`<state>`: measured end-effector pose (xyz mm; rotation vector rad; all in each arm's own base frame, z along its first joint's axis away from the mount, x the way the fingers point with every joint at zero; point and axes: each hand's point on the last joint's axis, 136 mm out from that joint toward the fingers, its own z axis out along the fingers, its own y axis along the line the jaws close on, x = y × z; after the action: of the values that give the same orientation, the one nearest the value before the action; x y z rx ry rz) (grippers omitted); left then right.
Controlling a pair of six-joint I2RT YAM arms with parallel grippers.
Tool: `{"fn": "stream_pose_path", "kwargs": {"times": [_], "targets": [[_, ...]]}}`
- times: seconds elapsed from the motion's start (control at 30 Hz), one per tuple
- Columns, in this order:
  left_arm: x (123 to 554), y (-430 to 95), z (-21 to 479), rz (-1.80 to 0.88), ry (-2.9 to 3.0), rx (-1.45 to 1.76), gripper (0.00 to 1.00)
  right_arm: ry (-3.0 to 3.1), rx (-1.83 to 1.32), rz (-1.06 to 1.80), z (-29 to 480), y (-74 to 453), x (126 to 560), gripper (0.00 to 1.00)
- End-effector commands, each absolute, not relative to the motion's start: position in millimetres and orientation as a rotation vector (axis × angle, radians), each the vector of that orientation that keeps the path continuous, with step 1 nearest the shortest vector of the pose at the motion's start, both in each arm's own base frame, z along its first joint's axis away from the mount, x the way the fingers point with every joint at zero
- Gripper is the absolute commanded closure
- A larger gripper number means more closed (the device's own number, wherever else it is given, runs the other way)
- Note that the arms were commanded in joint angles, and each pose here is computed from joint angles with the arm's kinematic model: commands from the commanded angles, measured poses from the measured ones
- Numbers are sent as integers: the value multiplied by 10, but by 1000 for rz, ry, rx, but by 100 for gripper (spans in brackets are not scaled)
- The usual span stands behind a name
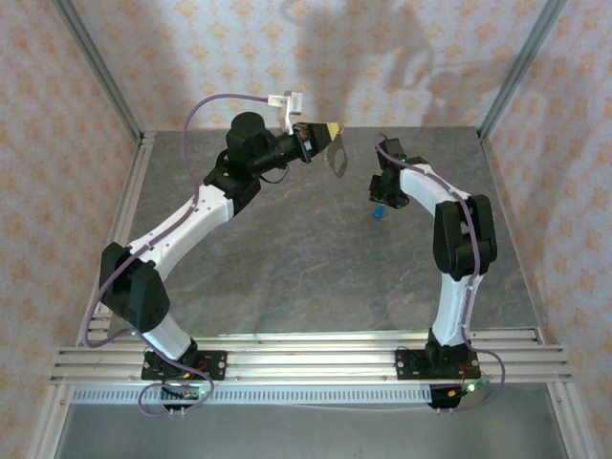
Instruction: Put the keys on the keyring
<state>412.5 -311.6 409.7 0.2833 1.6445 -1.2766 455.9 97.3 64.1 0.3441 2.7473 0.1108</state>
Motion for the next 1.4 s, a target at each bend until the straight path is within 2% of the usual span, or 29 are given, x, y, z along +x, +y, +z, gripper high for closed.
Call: {"fn": "stream_pose_path", "kwargs": {"times": [0.0, 0.7, 1.07, 1.2, 1.37], "targets": [[4005, -3028, 4454, -1279, 1532, 316, 100, 2787, 314, -2, 564, 882, 4537, 69], [4054, -3046, 4407, -1288, 1542, 308, 100, 2832, 289, -14, 323, 946, 4675, 76], [4057, -3054, 4403, -1290, 1544, 308, 100, 2843, 278, -21, 268, 944, 4666, 91], [4070, -3056, 4396, -1294, 1544, 304, 100, 2841, 274, -22, 282, 940, 4663, 100], [4062, -3059, 4415, -1300, 1539, 304, 100, 2818, 272, 6, 412, 958, 4656, 100]]}}
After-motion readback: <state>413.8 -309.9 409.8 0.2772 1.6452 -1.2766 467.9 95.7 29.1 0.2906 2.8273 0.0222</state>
